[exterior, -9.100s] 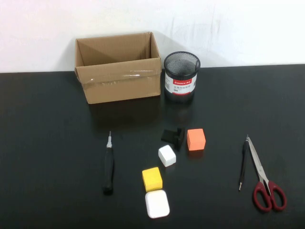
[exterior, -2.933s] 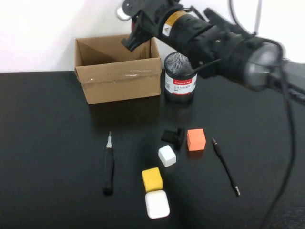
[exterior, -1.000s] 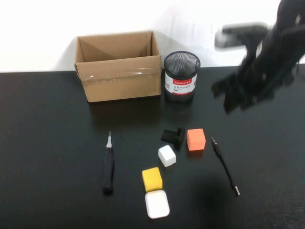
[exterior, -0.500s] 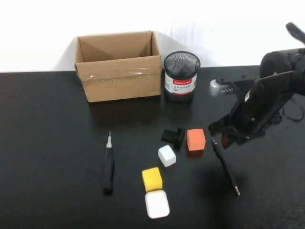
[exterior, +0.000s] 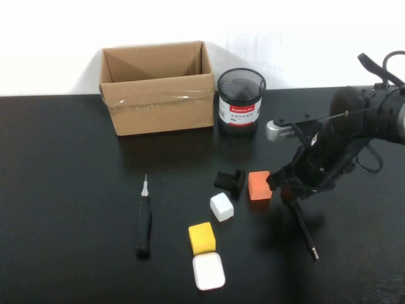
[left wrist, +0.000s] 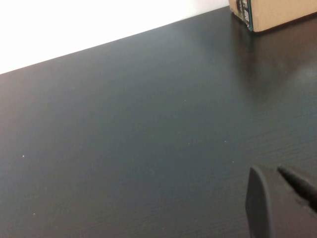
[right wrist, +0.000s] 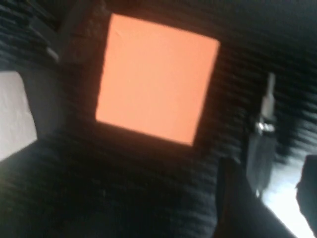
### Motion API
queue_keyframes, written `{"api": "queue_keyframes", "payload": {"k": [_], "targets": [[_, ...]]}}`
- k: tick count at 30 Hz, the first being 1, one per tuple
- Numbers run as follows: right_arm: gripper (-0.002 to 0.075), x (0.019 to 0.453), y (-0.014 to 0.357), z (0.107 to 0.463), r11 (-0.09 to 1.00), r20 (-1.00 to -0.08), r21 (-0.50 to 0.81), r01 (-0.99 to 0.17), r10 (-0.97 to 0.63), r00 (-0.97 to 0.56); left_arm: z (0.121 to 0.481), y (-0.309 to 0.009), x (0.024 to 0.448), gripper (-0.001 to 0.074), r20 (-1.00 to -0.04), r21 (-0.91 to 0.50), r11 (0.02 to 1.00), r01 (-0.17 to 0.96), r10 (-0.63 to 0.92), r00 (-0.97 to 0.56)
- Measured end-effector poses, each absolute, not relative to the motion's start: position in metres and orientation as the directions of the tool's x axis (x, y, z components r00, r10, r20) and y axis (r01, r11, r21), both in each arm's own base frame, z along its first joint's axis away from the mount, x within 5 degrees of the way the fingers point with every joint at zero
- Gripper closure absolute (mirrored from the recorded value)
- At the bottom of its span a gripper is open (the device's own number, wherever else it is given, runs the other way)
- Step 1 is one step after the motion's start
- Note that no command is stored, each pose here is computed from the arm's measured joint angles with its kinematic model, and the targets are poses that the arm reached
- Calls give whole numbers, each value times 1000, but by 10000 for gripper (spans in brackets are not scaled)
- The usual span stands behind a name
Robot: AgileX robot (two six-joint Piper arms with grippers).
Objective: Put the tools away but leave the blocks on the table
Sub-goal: Pick up the long Screwdriver from the table, then place the long Screwdriver into the round holder
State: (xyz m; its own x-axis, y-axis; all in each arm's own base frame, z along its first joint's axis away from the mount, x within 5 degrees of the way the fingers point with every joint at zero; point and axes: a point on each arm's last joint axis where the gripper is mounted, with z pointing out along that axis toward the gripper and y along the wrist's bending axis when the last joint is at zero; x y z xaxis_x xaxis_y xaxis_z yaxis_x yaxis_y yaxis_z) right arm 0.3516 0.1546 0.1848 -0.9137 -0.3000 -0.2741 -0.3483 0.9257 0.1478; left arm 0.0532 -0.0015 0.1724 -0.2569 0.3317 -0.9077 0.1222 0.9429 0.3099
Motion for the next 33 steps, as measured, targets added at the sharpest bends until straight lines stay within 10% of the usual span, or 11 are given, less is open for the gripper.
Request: {"api": "queue_keyframes", "payload": {"k": [12,21,33], "targets": [[509,366,158,174,922,-327,134,-363,-304,-895,172,-1,53,739,-908,310,943,122,332,-257],[689,360,157,185,918,-290,140,-370,-319,-902,172,-1,53,739,-908,310,943,122,332,-257],[692,373,147,325,917,-691,-49,-395,-317,-650,172,-1,53,739,-908,310,943,122,332,-257]]}}
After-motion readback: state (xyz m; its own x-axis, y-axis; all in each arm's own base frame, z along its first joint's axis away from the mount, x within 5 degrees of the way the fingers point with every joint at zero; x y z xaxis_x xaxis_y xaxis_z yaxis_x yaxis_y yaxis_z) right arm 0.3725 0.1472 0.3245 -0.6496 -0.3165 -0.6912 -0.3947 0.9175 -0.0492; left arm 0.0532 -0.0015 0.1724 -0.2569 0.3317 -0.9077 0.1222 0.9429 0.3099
